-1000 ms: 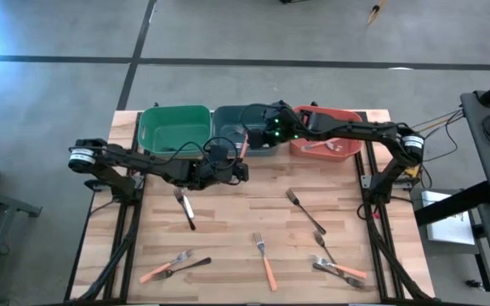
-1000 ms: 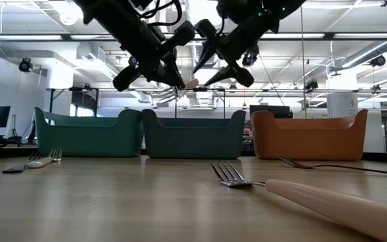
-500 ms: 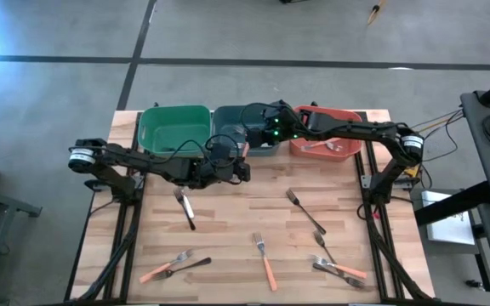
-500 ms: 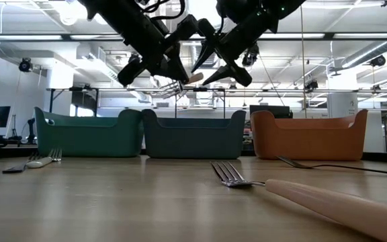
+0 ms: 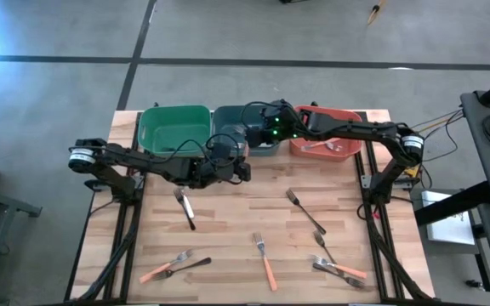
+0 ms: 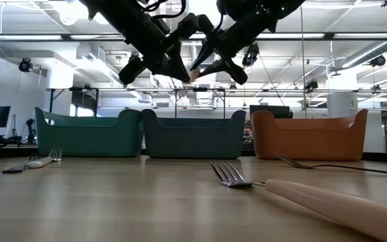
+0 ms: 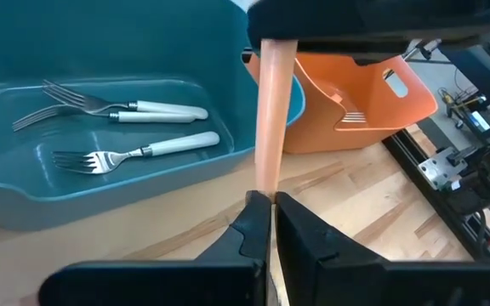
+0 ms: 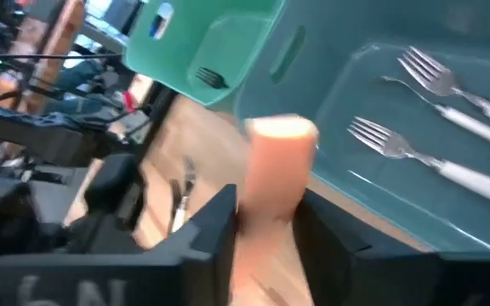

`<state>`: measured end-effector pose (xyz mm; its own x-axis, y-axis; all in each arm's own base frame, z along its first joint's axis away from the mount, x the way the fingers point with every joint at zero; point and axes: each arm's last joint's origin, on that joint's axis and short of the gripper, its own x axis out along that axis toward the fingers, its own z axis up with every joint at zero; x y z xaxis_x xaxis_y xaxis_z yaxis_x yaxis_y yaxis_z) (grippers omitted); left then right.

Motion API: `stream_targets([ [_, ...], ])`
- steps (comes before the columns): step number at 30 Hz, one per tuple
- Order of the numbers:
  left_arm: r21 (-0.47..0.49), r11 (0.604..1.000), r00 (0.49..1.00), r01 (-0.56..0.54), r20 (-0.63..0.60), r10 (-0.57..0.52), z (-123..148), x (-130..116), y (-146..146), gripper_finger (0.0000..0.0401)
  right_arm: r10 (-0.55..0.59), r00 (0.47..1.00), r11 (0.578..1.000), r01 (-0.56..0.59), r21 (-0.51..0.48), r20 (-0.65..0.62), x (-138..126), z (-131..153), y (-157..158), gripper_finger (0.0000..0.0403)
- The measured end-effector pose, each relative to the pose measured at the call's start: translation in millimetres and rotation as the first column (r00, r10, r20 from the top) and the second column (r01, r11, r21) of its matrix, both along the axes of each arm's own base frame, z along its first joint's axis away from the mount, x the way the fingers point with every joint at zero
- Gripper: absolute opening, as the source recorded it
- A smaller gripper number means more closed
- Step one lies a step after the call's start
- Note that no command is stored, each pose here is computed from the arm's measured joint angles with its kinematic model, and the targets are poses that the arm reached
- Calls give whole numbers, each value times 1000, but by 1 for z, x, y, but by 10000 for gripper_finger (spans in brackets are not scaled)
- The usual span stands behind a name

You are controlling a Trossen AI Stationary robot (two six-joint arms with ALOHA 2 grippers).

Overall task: Sort silverware by color (type)
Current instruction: Put the orange fork into the orange bin

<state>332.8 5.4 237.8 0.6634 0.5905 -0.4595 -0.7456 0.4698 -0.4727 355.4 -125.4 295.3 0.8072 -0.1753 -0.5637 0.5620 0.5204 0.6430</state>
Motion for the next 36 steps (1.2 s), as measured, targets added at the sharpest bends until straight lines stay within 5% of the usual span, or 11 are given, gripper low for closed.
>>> stream_targets([
  [12, 19, 998, 998, 57, -4, -57, 4, 1, -1, 0, 86, 995, 985, -94, -145, -55, -4, 1, -4, 72],
  [18, -4, 992, 991, 125, -37, -125, 4, -1, -3, 0, 94, 967, 967, -145, -210, -238, -32, 13, -18, 72],
  [26, -10, 993, 991, 122, -47, -122, 3, -2, -2, 0, 41, 964, 918, -139, -371, -261, -92, 74, -41, 72],
  [32, -1, 992, 989, 124, -82, -123, 0, -4, -2, 0, 32, 840, 909, -249, -333, -541, -147, 70, -48, 72],
  [36, 17, 992, 986, 128, -109, -126, -1, -4, 2, 0, 46, 791, 910, -285, -301, -610, -160, 57, -53, 72],
])
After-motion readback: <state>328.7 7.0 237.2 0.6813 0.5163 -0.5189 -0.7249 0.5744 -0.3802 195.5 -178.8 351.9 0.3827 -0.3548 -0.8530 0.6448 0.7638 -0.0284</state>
